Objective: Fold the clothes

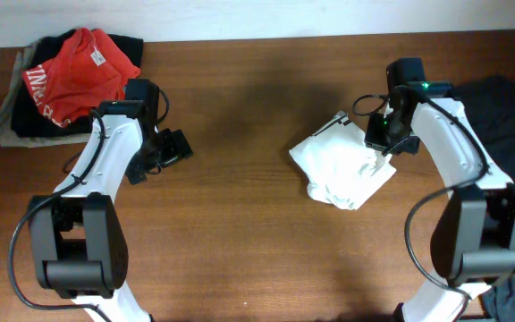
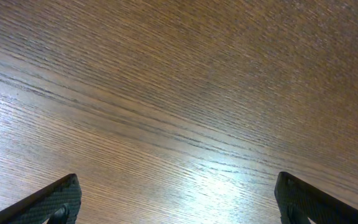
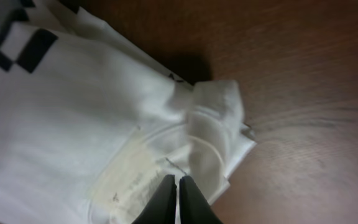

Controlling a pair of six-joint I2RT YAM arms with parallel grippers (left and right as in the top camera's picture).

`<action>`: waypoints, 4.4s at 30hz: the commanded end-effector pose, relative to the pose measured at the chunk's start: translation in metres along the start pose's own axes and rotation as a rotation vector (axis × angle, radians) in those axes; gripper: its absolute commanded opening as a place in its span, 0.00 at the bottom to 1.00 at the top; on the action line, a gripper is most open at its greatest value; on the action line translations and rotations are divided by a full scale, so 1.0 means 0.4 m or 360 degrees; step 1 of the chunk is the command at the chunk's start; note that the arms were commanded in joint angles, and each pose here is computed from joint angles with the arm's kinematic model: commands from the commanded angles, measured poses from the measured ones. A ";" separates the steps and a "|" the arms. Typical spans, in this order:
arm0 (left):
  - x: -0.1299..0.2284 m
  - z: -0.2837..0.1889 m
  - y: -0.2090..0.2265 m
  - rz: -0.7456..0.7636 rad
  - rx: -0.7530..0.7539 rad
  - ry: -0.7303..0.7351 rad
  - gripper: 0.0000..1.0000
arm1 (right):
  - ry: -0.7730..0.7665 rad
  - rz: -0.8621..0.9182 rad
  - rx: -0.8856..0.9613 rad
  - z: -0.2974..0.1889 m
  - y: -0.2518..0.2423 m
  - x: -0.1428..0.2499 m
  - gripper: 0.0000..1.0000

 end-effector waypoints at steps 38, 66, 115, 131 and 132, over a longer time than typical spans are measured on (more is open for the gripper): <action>0.001 -0.005 0.003 0.0008 -0.0002 -0.0014 0.99 | 0.0329 0.0554 0.0359 0.138 -0.251 0.075 0.04; 0.001 -0.005 0.003 0.0008 -0.0002 -0.0013 0.99 | 0.0423 0.0159 0.0032 0.113 -0.111 0.181 0.15; 0.049 -0.006 -0.213 0.0524 0.0189 -0.0147 0.99 | -0.0051 0.0336 -0.0056 0.169 -0.106 -0.064 0.04; 0.044 -0.007 -0.215 0.0523 0.0196 -0.0163 0.99 | 0.0089 -0.0250 -0.0625 0.155 0.275 0.075 0.04; 0.045 -0.007 -0.215 0.0524 0.0196 -0.0161 0.99 | 0.0074 -0.0277 -0.0617 0.145 0.291 0.080 0.04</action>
Point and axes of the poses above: each gripper's point midway between its finger pads, its own z axis out along the fingers, its own y axis along the line the jaws close on, x = y × z, the point moved 6 cm from there along -z, back along the fingers, and after that the axes turned 8 degrees about z, right-handed, at the moved point
